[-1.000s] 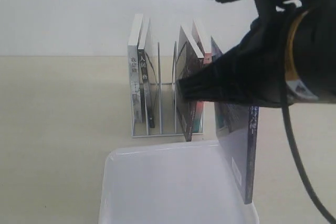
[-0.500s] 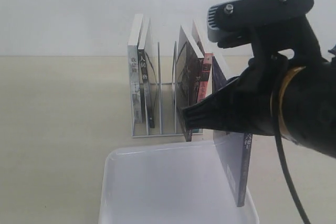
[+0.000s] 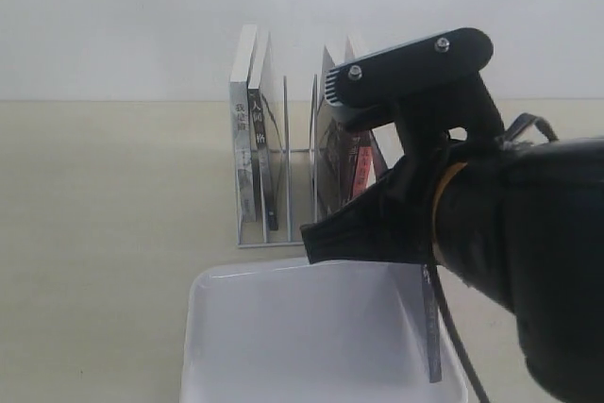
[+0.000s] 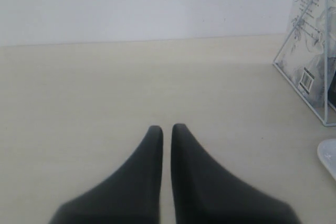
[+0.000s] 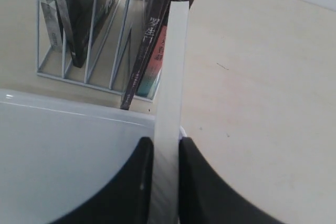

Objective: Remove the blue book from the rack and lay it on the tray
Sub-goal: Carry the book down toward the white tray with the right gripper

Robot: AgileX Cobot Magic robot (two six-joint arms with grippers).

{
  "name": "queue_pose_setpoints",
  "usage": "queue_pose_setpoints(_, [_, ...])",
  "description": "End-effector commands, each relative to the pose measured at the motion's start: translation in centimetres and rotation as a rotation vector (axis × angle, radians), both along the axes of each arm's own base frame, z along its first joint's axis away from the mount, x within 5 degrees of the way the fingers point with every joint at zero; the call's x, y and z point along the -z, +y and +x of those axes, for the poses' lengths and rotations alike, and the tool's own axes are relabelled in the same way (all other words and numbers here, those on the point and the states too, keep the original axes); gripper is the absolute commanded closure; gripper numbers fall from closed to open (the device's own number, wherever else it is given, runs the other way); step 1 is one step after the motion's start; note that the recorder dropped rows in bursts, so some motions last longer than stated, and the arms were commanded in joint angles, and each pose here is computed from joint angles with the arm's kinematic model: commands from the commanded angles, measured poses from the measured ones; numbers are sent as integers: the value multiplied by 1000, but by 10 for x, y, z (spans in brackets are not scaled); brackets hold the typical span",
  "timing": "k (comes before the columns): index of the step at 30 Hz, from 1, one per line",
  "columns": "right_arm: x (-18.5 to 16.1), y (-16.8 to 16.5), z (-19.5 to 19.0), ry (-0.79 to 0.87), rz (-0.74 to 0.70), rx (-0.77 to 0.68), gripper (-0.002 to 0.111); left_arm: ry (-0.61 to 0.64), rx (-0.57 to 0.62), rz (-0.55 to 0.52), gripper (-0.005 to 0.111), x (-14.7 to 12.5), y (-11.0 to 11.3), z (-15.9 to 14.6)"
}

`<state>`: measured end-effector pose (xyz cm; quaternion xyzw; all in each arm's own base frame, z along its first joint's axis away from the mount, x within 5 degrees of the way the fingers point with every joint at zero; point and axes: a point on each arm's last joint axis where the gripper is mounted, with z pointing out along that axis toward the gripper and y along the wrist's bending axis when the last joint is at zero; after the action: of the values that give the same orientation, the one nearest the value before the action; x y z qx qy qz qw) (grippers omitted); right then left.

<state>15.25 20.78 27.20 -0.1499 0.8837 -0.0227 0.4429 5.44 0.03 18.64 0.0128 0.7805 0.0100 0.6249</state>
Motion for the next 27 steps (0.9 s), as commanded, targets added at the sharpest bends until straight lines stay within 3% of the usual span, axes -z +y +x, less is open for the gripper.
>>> queue_pose_setpoints(1, [1, 5, 3, -34, -8, -24, 109, -3, 3, -4, 102, 1, 0, 0])
queue_pose_setpoints(13, [24, 23, 6, 18, -14, -64, 106, -3, 3, -4, 102, 1, 0, 0])
queue_pose_setpoints(22, [30, 34, 5, 45, 47, -127, 74, -3, 3, -4, 102, 1, 0, 0])
queue_pose_setpoints(27, [30, 34, 5, 46, 54, -121, 72, -3, 3, -4, 102, 1, 0, 0])
